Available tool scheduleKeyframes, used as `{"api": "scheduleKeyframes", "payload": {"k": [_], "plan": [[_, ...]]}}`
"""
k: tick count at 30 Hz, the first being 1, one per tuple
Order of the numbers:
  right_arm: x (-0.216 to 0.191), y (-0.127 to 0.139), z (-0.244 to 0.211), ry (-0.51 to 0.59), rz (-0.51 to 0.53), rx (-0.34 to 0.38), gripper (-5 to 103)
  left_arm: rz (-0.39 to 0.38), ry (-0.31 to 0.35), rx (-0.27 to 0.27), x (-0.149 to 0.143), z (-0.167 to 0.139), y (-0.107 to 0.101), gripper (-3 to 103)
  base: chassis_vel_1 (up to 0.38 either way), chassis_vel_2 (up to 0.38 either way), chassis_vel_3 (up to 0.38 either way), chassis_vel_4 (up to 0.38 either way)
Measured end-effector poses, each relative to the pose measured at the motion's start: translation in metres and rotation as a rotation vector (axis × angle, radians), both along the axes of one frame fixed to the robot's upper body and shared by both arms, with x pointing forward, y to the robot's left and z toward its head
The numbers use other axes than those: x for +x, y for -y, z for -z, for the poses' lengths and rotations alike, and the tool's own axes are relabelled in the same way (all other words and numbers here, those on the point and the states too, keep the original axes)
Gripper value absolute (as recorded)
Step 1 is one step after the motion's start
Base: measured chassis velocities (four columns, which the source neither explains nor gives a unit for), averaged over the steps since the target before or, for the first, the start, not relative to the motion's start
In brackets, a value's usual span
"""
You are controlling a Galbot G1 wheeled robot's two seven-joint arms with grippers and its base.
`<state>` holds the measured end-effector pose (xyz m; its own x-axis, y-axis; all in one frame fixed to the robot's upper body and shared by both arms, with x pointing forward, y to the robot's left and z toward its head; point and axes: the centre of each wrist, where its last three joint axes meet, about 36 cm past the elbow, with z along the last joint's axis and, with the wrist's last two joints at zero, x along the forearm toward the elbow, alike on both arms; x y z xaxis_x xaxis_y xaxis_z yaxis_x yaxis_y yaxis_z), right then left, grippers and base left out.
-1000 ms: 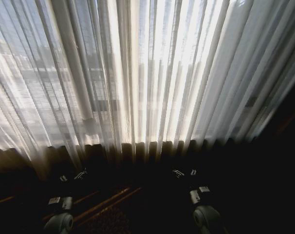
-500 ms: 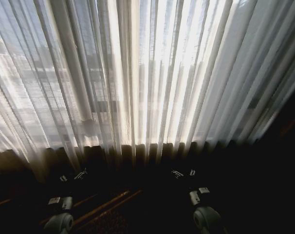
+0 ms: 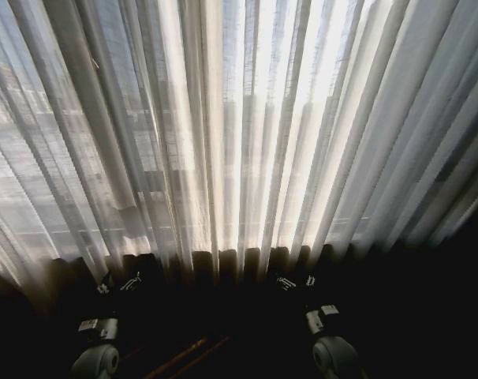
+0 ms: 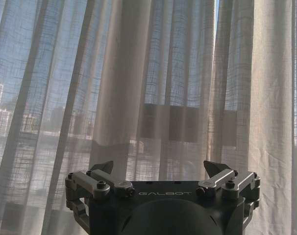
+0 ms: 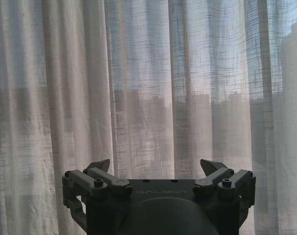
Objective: Open the curtains by pulling them apart, changing their state from closed to fully open.
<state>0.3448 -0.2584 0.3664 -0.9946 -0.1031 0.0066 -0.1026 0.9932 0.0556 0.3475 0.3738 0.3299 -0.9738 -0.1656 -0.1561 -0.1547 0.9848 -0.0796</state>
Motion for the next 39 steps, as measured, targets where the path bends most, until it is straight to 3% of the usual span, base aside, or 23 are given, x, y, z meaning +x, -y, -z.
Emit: {"api": "scheduleKeyframes", "payload": {"k": [18,26,39], "plan": [[0.006,-0.002,0.008,0.04,-0.007,0.018,100,0.0,0.0,0.0,0.0,0.0,0.0,100,-0.306,0.369,0.315,-0.365],[0.014,-0.002,0.008,0.062,-0.046,-0.036,100,0.0,0.0,0.0,0.0,0.0,0.0,100,-0.069,0.078,0.052,-0.088],[0.034,-0.051,0.01,0.068,-0.177,0.017,100,0.0,0.0,0.0,0.0,0.0,0.0,100,0.025,-0.036,-0.022,0.032]]}}
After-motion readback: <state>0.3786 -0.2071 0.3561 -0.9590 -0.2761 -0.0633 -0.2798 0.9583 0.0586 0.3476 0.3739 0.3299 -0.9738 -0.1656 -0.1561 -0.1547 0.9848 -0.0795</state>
